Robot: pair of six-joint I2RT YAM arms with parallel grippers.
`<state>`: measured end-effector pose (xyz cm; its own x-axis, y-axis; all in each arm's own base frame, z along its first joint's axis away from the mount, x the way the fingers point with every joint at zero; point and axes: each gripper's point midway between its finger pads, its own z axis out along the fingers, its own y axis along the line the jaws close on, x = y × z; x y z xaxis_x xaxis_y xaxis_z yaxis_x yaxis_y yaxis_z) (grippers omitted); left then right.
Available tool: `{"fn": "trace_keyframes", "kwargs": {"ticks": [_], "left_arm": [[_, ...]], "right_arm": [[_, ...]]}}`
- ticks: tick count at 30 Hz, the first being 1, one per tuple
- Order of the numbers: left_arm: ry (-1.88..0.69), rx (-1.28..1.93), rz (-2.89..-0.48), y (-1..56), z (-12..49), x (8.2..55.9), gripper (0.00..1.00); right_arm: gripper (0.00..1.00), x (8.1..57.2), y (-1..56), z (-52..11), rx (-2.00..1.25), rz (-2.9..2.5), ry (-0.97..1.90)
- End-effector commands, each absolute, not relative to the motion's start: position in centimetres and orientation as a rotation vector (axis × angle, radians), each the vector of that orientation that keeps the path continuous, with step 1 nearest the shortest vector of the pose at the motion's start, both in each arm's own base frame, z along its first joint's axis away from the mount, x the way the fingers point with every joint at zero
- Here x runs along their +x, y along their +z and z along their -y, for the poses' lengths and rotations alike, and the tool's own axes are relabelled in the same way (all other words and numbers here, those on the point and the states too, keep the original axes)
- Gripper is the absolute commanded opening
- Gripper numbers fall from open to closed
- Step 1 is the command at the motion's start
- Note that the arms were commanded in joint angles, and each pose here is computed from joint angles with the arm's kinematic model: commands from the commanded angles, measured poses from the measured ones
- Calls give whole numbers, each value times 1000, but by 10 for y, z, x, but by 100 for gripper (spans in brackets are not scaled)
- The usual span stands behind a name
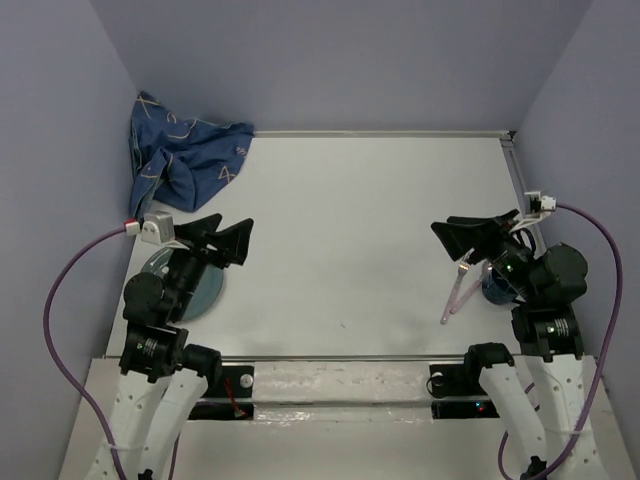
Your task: Set the dinner table for one person
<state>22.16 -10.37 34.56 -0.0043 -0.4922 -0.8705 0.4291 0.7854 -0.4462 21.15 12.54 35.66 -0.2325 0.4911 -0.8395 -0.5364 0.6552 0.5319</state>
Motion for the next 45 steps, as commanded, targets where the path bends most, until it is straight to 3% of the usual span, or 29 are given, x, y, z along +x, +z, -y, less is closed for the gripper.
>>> {"fn": "trace_keyframes", "kwargs": {"ticks": [1, 5, 10, 12, 16, 21, 23, 24, 29, 34, 35, 37, 40, 41, 44, 45], "left_arm": [[-788, -146, -1316, 372, 105, 241, 99], [-754, -337, -1340, 362, 92, 279, 99], [-615, -644, -1396, 309, 64, 332, 98], [-502, -733, -1427, 285, 51, 355, 87], [-286, -823, -1480, 254, 27, 395, 81], [-188, -871, -1538, 239, 0, 454, 80], [-68, -865, -1639, 203, -9, 474, 80], [-55, -855, -1625, 216, -11, 489, 80], [113, -812, -1852, 138, -30, 533, 80], [70, -655, -2032, 101, -12, 582, 82], [46, -636, -2001, 120, -9, 602, 83], [68, -610, -2095, 87, -5, 613, 83], [93, -605, -2138, 96, -7, 635, 83], [114, -606, -2189, 69, -6, 639, 83], [117, -597, -2267, 57, -1, 645, 78], [80, -589, -2212, 81, 1, 658, 70]], "right_arm": [[66, 211, 357, -129, -56, -1510, 992], [56, 216, 350, -129, -35, -1527, 993], [58, 225, 333, -139, -39, -1589, 1077], [58, 229, 323, -147, -92, -1611, 1127], [59, 244, 304, -154, -95, -1647, 1151], [60, 248, 293, -175, -147, -1677, 1174], [61, 247, 287, -189, -177, -1696, 1179], [61, 247, 285, -193, -188, -1701, 1182], [61, 249, 273, -202, -217, -1726, 1177], [61, 256, 270, -204, -252, -1724, 1156], [61, 256, 262, -207, -260, -1744, 1177], [60, 254, 255, -214, -266, -1760, 1224], [60, 254, 243, -225, -283, -1788, 1263], [60, 252, 241, -229, -296, -1793, 1271], [60, 253, 238, -231, -296, -1801, 1266], [60, 254, 239, -231, -295, -1793, 1263]]}}
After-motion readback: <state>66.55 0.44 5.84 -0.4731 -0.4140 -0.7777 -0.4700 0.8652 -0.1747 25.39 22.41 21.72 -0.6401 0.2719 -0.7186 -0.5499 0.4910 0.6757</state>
